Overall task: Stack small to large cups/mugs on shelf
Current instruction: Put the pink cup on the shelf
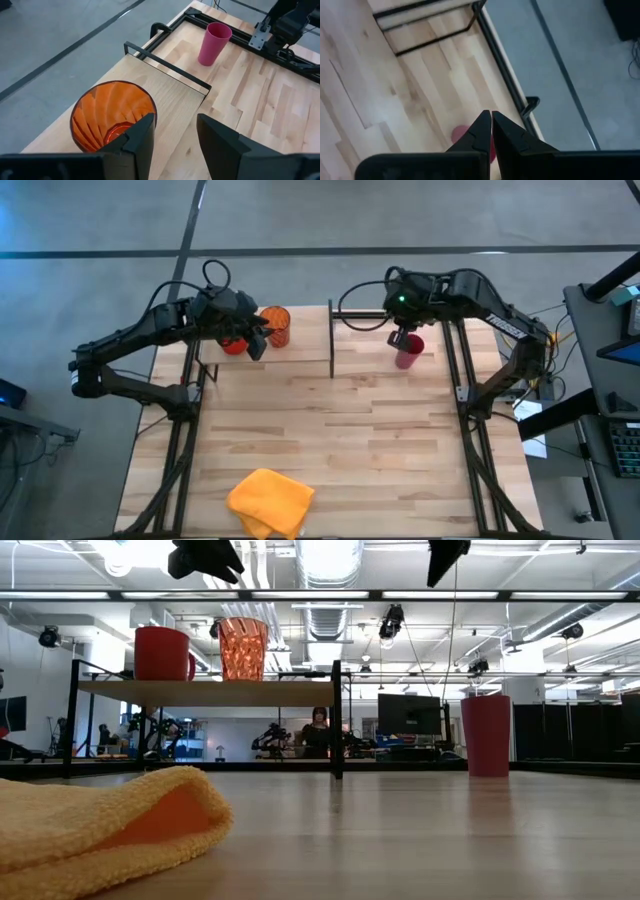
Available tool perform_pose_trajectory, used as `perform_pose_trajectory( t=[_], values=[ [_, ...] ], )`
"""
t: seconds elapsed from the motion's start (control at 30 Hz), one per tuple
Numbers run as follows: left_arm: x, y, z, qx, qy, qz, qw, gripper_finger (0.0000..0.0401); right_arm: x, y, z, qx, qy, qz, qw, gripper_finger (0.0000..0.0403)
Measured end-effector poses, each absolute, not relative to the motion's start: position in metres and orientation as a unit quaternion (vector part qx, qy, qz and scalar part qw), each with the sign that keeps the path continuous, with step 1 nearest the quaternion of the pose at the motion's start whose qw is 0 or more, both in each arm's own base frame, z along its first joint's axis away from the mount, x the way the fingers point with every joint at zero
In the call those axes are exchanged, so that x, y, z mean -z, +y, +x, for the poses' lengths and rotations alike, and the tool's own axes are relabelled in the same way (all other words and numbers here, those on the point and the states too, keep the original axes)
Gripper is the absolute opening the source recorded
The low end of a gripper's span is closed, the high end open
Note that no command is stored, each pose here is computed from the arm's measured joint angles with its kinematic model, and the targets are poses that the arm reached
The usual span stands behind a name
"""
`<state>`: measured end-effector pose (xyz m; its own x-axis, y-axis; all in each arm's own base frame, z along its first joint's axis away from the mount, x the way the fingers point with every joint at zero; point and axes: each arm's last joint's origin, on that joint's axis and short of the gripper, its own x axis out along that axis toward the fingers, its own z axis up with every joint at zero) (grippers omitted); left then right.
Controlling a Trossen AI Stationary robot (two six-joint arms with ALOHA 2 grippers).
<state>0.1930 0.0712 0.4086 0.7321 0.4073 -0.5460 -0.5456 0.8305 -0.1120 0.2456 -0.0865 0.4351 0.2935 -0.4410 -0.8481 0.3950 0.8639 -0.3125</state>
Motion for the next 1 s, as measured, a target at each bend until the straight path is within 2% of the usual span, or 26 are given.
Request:
perform_pose_trajectory(
  t=[0.6, 1.0],
  values=[
    [-0.409, 0.071, 0.193, -0.257, 0.259, -0.135, 0.921, 0.0135, -0.468, -0.083, 0.235, 0.272, 0.474, -0.020, 0.837, 0.0009],
    [-0.409, 0.071, 0.193, -0.257, 0.259, -0.136, 0.921, 0.0135, -0.472, -0.082, 0.233, 0.257, 0.477, -0.045, 0.839, 0.0009]
  ],
)
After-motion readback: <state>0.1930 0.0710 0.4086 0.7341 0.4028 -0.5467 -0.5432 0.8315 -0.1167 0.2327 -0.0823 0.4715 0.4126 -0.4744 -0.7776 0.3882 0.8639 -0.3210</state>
